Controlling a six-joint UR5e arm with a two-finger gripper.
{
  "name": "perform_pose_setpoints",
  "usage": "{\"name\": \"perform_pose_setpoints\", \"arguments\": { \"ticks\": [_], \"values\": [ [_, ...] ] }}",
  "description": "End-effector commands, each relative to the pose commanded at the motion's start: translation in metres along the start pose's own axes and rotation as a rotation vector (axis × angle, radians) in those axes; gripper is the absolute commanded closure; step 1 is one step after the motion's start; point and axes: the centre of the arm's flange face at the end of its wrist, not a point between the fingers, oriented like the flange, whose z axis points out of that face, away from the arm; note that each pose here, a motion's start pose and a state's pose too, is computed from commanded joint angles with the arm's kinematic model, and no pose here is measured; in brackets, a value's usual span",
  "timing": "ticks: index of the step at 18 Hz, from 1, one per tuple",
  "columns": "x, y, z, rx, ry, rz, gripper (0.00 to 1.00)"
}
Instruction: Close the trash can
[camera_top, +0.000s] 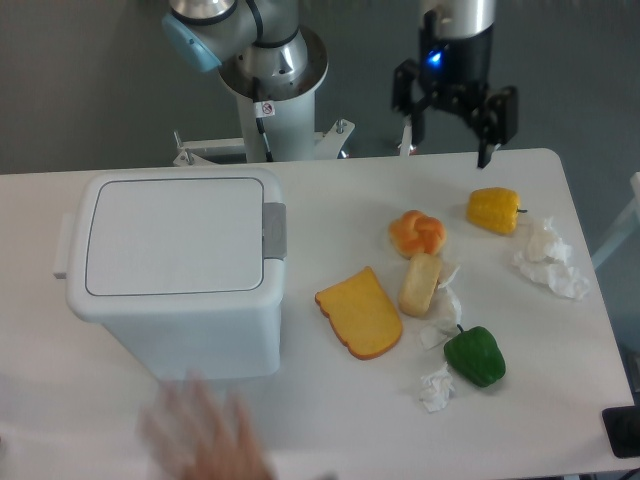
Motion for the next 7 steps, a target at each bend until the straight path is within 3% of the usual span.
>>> {"name": "perform_pose_setpoints", "arguments": {
  "ticks": [3,7],
  "values": [
    [0.002,0.033,-0.005,0.015,0.014,0.078,0.0],
    [0.001,0.052,-0.005,0.027,0.012,0.097,0.0]
  ]
}}
